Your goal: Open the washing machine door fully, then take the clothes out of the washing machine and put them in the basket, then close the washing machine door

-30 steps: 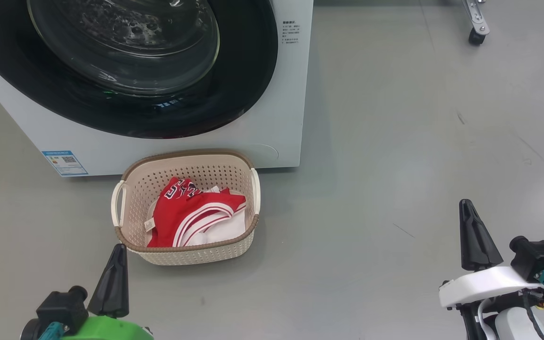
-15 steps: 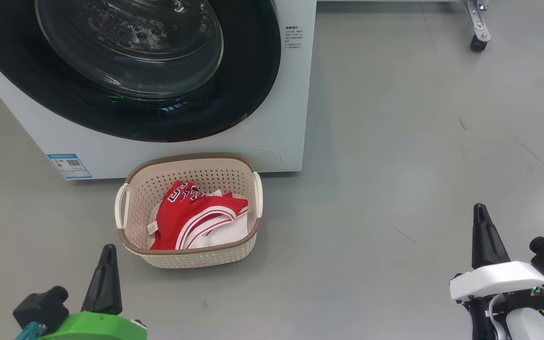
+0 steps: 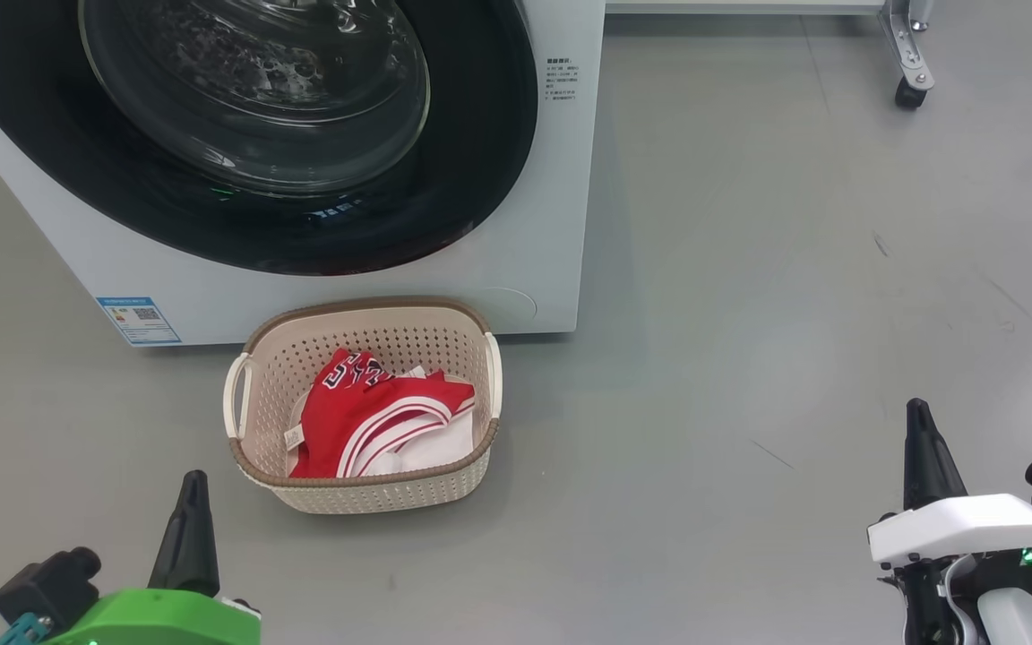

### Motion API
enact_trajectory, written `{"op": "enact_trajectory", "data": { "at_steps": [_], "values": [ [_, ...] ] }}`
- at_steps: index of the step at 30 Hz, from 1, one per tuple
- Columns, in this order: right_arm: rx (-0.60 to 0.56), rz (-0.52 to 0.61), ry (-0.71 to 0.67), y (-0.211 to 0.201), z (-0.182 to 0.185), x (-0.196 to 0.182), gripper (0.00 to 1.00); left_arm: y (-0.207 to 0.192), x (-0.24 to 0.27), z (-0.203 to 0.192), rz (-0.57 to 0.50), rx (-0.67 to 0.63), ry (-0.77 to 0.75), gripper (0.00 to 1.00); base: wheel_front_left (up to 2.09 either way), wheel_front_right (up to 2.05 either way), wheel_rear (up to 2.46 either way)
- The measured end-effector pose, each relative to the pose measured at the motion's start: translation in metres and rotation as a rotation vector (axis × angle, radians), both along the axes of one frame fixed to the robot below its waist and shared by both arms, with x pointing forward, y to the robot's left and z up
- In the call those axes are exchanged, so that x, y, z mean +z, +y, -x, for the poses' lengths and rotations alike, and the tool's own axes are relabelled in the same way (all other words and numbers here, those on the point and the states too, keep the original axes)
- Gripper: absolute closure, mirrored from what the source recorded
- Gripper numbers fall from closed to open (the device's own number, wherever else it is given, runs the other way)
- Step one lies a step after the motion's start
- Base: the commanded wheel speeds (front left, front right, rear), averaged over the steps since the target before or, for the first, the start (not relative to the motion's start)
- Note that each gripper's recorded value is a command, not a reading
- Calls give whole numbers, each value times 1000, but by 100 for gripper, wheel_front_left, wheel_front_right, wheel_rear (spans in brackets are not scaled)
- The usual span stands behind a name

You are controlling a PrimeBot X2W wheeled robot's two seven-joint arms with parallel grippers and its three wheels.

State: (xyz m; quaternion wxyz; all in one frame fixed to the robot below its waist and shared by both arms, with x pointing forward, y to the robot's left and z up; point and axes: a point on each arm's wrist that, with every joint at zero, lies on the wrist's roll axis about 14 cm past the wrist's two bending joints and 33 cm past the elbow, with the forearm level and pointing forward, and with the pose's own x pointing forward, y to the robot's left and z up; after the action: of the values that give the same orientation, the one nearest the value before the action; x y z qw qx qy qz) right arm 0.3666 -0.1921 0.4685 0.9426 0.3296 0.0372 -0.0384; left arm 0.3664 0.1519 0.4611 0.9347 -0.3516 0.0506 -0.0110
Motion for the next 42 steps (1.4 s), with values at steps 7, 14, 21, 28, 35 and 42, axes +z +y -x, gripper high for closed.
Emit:
{"op": "enact_trajectory", "data": {
  "at_steps": [7, 14, 21, 28, 35, 42],
  "values": [
    [-19, -86, 12, -4, 0, -2, 100, 5, -3, 1, 87, 19, 26, 100, 0, 0, 0],
    [-29, -177, 22, -5, 0, -3, 100, 10, -4, 2, 165, 38, 44, 100, 0, 0, 0],
    [-42, -268, 32, -7, 1, -5, 100, 14, -4, 2, 256, 58, 54, 100, 0, 0, 0],
    [-50, -358, 32, -8, 0, -5, 100, 15, -1, 0, 337, 65, 57, 100, 0, 0, 0],
    [-54, -450, 21, -9, -3, -2, 100, 19, 0, 0, 429, 80, 62, 100, 0, 0, 0],
    [-64, -554, 19, -10, -3, -2, 100, 22, 1, -1, 518, 89, 69, 100, 0, 0, 0]
  ]
}}
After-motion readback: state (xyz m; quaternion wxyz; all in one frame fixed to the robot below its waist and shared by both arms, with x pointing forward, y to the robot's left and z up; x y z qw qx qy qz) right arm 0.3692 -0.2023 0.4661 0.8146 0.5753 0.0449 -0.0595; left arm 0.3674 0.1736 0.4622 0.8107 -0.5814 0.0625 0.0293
